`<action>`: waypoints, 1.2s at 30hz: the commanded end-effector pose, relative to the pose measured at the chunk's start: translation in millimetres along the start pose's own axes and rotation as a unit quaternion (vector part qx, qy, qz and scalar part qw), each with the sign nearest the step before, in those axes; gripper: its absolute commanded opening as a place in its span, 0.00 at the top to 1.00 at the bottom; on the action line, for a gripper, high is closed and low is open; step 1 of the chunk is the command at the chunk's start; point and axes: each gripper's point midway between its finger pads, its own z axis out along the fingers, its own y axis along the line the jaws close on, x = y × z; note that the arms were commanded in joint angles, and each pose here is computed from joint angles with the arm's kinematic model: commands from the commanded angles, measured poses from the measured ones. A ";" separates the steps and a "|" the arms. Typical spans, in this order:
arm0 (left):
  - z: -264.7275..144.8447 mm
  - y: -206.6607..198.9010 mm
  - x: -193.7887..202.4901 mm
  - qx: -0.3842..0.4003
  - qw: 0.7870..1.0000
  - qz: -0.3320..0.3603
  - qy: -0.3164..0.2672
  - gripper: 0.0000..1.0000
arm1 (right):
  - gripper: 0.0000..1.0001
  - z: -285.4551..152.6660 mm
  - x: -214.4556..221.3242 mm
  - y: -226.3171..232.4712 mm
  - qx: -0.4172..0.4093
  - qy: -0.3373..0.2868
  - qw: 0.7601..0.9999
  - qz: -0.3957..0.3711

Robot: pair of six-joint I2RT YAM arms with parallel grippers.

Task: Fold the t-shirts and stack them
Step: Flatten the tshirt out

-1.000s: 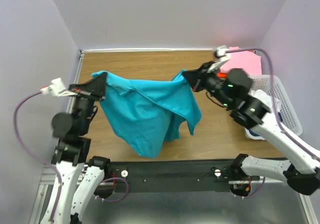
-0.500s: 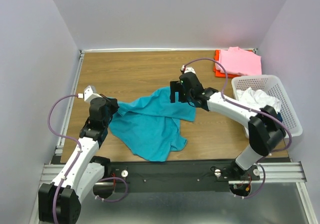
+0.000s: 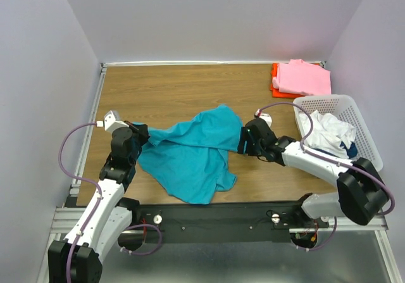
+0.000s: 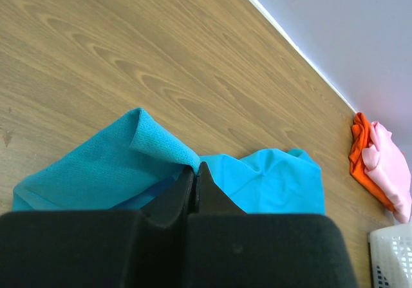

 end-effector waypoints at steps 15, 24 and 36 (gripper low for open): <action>-0.5 8.3 -7.1 -0.014 1.000 0.008 -0.024 1.00 | 0.62 49.1 18.3 2.0 0.056 0.058 0.997 0.009; -3.9 0.3 -23.7 -0.015 0.999 0.006 -0.043 1.00 | 0.99 21.6 -20.7 13.8 0.024 -0.007 1.000 0.015; -84.7 -118.0 -169.2 0.124 0.974 -0.010 -0.192 1.00 | 0.99 -181.6 -199.7 51.1 -0.123 -0.309 0.941 0.056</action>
